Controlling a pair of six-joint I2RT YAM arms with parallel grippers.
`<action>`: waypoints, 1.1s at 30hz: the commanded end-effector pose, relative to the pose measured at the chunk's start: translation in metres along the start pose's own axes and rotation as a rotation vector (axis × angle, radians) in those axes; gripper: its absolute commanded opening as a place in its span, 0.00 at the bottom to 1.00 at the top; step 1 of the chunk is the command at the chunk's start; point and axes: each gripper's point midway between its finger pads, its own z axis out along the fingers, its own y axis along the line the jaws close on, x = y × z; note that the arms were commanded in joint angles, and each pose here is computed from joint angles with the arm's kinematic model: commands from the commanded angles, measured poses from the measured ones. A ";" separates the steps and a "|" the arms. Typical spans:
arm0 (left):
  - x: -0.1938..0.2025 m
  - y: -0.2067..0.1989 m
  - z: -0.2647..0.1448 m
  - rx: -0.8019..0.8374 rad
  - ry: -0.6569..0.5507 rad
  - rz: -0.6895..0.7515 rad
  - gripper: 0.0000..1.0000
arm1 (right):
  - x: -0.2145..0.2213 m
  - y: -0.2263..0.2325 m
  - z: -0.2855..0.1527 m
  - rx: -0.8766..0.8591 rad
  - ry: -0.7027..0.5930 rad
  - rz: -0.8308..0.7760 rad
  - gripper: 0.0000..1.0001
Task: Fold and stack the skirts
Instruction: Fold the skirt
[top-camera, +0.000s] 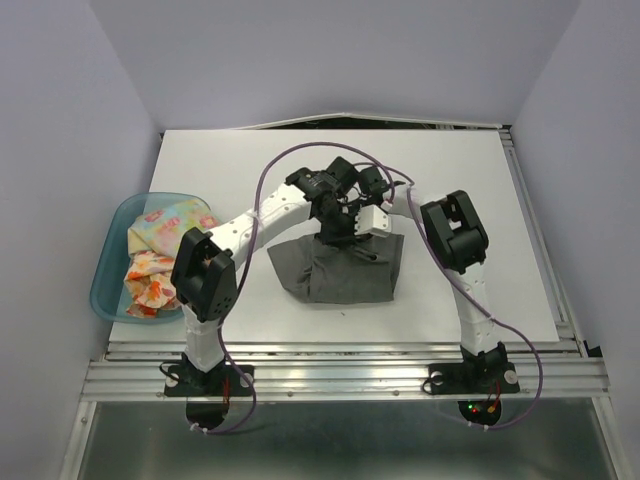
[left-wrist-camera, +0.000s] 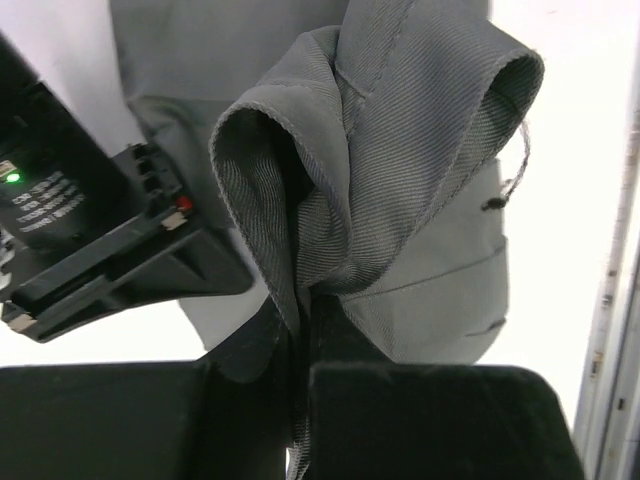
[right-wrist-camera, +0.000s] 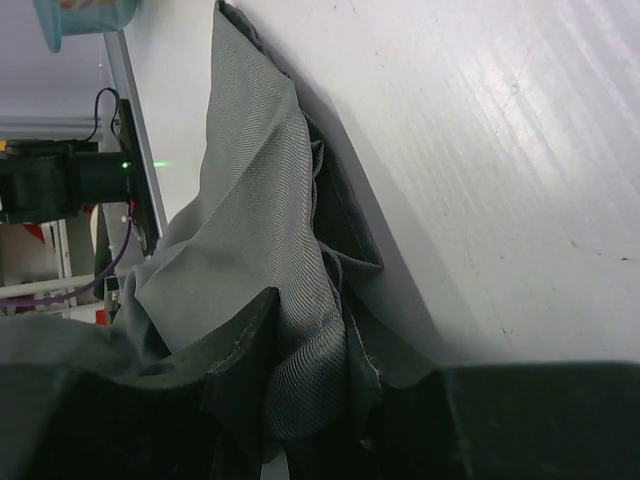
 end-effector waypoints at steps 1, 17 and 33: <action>-0.007 0.035 -0.005 -0.122 -0.004 0.069 0.00 | 0.016 0.004 0.002 0.005 0.036 0.014 0.35; 0.035 0.066 0.049 -0.293 0.029 0.014 0.02 | 0.021 -0.003 0.008 -0.011 0.050 0.044 0.36; 0.057 0.046 0.089 -0.431 0.050 0.061 0.31 | 0.008 -0.009 0.011 0.008 0.044 0.076 0.43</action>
